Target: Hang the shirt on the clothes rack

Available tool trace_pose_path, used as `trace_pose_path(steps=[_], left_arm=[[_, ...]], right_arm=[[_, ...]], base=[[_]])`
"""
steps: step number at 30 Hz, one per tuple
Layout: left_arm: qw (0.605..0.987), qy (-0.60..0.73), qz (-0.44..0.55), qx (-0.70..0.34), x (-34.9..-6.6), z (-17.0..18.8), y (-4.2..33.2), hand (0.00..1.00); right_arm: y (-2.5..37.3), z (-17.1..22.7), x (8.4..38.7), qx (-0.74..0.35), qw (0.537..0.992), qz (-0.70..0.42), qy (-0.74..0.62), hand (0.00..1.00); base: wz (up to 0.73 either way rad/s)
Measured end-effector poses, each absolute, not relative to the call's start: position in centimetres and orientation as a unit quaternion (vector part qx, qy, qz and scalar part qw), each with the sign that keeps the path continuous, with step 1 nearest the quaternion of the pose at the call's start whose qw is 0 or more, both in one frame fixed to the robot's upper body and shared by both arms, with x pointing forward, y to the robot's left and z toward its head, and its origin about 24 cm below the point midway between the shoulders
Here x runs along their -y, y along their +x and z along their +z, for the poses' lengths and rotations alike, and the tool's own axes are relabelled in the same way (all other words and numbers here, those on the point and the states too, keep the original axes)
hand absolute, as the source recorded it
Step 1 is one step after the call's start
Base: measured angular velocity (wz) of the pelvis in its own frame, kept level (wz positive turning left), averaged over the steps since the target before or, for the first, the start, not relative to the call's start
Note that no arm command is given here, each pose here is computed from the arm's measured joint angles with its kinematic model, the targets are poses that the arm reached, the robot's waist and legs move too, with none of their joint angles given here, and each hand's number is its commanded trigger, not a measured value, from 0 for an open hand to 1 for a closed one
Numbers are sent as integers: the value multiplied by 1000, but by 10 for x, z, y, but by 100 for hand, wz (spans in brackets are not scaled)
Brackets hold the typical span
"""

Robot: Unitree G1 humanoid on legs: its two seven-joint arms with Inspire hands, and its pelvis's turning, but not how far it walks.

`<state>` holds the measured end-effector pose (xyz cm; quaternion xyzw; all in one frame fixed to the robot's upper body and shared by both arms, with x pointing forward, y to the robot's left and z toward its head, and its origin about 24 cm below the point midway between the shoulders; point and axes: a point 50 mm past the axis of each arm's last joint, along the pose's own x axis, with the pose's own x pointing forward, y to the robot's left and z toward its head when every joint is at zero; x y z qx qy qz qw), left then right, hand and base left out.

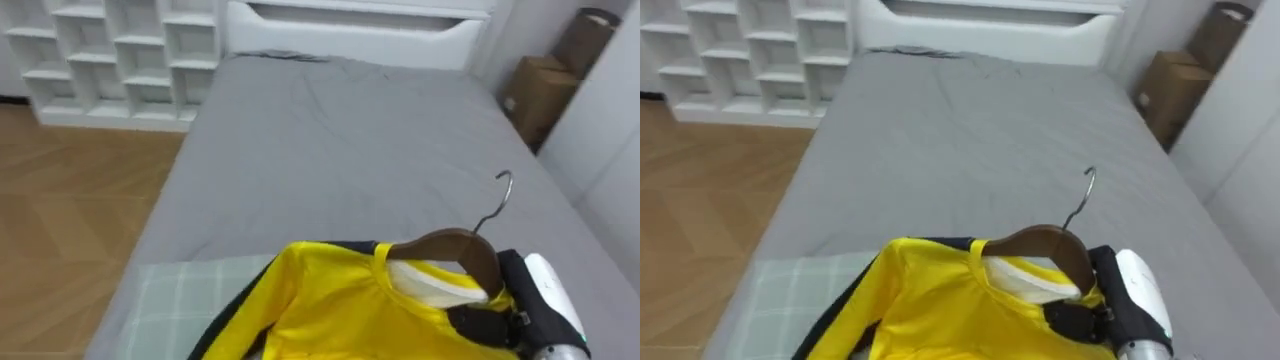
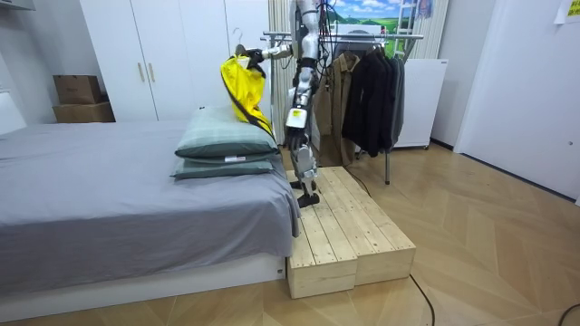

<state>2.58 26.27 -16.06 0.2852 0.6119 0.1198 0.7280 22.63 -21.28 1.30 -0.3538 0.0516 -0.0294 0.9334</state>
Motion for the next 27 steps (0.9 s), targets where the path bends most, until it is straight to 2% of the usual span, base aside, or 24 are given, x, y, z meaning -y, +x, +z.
trace_pose_path(steps=[3,6,11,16,20,27], left_arm=[[725,283,133,-614,-269,-159,34,0],[716,292,143,-618,-277,-155,45,0],[690,290,155,-645,-281,-155,28,0],[658,292,159,-675,-282,-155,18,0],[642,294,157,-690,-278,-156,14,0],[652,300,173,-674,-266,-158,24,0]], right_arm=[[226,10,211,-56,934,-24,-353,100],[224,0,209,-80,934,-21,-347,100],[229,4,207,-74,935,-13,-347,100],[250,20,192,-33,938,8,-346,100],[250,16,191,-50,937,11,-346,100],[249,7,182,-74,930,34,-358,100]], base=[[-139],[-65],[-58],[-70],[-65],[-63]])
